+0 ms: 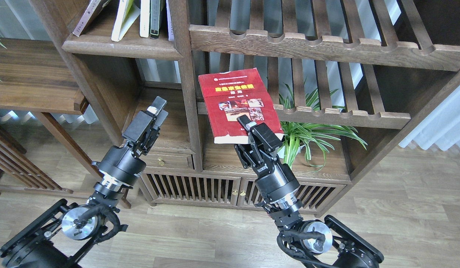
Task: Organize books on shelf
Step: 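Pull the red book down off the shelf toward the robot with right gripper, then pinch the red book's edge with the left gripper, right gripper supporting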
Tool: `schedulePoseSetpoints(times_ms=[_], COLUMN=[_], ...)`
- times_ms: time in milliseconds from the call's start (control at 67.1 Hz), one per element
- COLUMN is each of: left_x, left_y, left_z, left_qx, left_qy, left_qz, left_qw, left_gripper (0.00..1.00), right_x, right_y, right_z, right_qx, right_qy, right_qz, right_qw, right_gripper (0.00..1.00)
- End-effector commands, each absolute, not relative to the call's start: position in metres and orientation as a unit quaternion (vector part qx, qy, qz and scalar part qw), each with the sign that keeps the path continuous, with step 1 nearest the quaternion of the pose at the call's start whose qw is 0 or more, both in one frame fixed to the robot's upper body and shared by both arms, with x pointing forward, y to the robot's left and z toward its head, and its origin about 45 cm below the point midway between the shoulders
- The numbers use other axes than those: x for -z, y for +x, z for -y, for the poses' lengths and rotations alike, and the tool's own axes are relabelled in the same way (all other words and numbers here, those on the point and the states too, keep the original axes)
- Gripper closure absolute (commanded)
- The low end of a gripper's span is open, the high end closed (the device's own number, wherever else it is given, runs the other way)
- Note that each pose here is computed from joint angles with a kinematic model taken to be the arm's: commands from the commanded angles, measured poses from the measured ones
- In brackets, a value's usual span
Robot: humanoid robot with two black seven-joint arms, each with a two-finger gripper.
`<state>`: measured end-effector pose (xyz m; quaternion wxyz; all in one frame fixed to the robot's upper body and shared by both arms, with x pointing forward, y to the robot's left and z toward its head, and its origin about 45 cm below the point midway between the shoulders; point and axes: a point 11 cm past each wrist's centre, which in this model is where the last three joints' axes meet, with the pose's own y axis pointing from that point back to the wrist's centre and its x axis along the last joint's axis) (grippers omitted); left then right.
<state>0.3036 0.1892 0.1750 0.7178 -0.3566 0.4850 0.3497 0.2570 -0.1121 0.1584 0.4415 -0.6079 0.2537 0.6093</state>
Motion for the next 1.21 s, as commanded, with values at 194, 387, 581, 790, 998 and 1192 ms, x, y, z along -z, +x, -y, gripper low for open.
schedulePoseSetpoints(times_ms=[194, 387, 581, 790, 998, 1192], left_x=[-0.163, -0.157, -0.153, -0.141, -0.133, -0.132], left_y=[0.295, 0.293, 0.285, 0.278, 0.270, 0.268], left_z=[-0.183, -0.182, -0.179, -0.199, -0.203, -0.199], left_qx=[-0.342, -0.334, -0.300, -0.321, -0.318, -0.314], left_qy=[-0.370, -0.343, -0.313, -0.274, -0.250, -0.245], left_qz=[-0.531, -0.543, -0.580, -0.582, -0.596, -0.600], left_qw=[0.681, 0.690, 0.689, 0.695, 0.693, 0.694], left_gripper=[0.27, 0.32, 0.36, 0.41, 0.46, 0.46], right_x=[-0.138, -0.133, -0.130, -0.126, -0.127, -0.124], right_y=[0.240, 0.235, 0.231, 0.230, 0.228, 0.215], right_z=[0.086, 0.081, 0.079, 0.079, 0.076, 0.063], right_qx=[-0.636, -0.640, -0.643, -0.640, -0.642, -0.655], right_qy=[-0.615, -0.619, -0.621, -0.628, -0.633, -0.642], right_qz=[-0.243, -0.243, -0.242, -0.245, -0.239, -0.219], right_qw=[0.397, 0.384, 0.377, 0.368, 0.360, 0.334], right_gripper=[0.95, 0.95, 0.95, 0.95, 0.95, 0.95])
